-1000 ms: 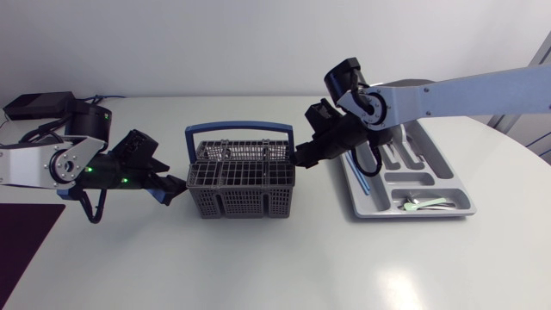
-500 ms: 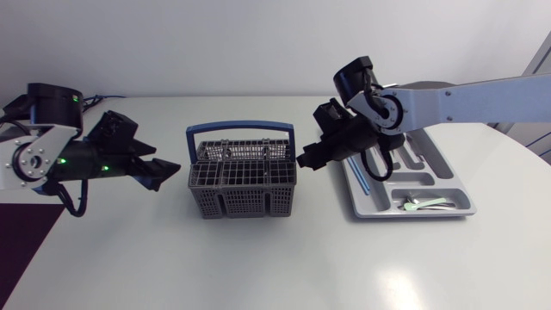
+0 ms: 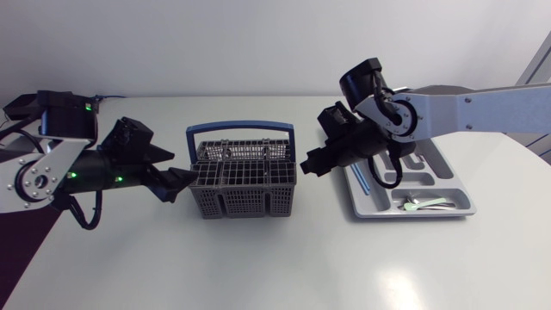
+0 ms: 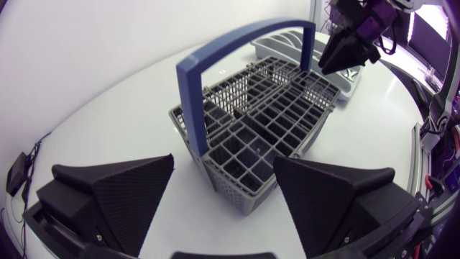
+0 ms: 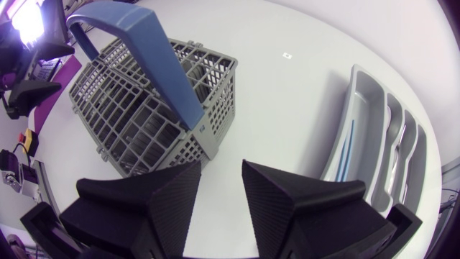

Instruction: Unload the cutlery basket into the drawer organizer.

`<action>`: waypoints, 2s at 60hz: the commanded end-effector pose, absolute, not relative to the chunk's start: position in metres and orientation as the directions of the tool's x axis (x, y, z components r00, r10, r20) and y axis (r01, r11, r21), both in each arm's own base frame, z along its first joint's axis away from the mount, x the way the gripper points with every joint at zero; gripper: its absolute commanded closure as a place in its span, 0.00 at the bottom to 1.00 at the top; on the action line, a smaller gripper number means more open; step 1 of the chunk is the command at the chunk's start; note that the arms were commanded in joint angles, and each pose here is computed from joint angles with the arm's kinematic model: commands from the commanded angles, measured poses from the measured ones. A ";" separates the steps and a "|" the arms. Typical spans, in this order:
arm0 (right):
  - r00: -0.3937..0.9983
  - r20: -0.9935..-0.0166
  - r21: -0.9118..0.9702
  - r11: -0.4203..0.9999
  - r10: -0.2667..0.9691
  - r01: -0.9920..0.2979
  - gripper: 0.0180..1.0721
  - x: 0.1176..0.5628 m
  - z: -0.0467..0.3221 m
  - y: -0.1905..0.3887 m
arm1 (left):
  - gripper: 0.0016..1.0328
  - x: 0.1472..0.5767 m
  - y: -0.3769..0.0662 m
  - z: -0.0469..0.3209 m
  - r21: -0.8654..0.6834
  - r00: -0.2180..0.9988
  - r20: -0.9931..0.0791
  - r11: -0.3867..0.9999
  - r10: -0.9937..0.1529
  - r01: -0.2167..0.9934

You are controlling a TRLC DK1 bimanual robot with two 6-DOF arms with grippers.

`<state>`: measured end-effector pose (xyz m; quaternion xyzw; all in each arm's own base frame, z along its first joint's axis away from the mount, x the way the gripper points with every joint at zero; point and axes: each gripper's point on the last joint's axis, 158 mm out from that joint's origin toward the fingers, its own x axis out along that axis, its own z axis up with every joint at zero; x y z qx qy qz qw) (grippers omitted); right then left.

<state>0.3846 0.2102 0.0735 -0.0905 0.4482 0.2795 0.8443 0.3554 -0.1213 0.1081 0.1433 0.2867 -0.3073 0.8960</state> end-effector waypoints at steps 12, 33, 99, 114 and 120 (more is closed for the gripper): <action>0.425 -0.820 0.110 0.834 0.383 -0.540 0.57 0.373 0.065 0.209 | 0.07 0.357 -0.118 0.075 0.043 0.610 -0.653 0.782 -0.449 0.622; 0.431 -0.817 0.109 0.837 0.382 -0.536 0.57 0.374 0.067 0.206 | 0.07 0.368 -0.093 0.134 0.087 0.718 -0.552 0.827 -0.424 0.555; 0.669 -0.728 -0.166 0.908 0.150 -0.384 0.04 0.381 0.103 0.133 | 0.05 0.371 -0.057 0.133 0.111 0.759 -0.548 0.868 -0.353 0.483; 0.812 -0.580 -0.254 0.933 0.064 -0.255 0.04 0.370 0.159 0.077 | 0.05 0.341 -0.057 0.179 0.128 0.824 -0.443 0.885 -0.353 0.448; 0.844 -0.536 -0.281 0.937 0.026 -0.208 0.04 0.361 0.168 0.053 | 0.05 0.333 -0.050 0.197 0.118 0.861 -0.389 0.909 -0.329 0.401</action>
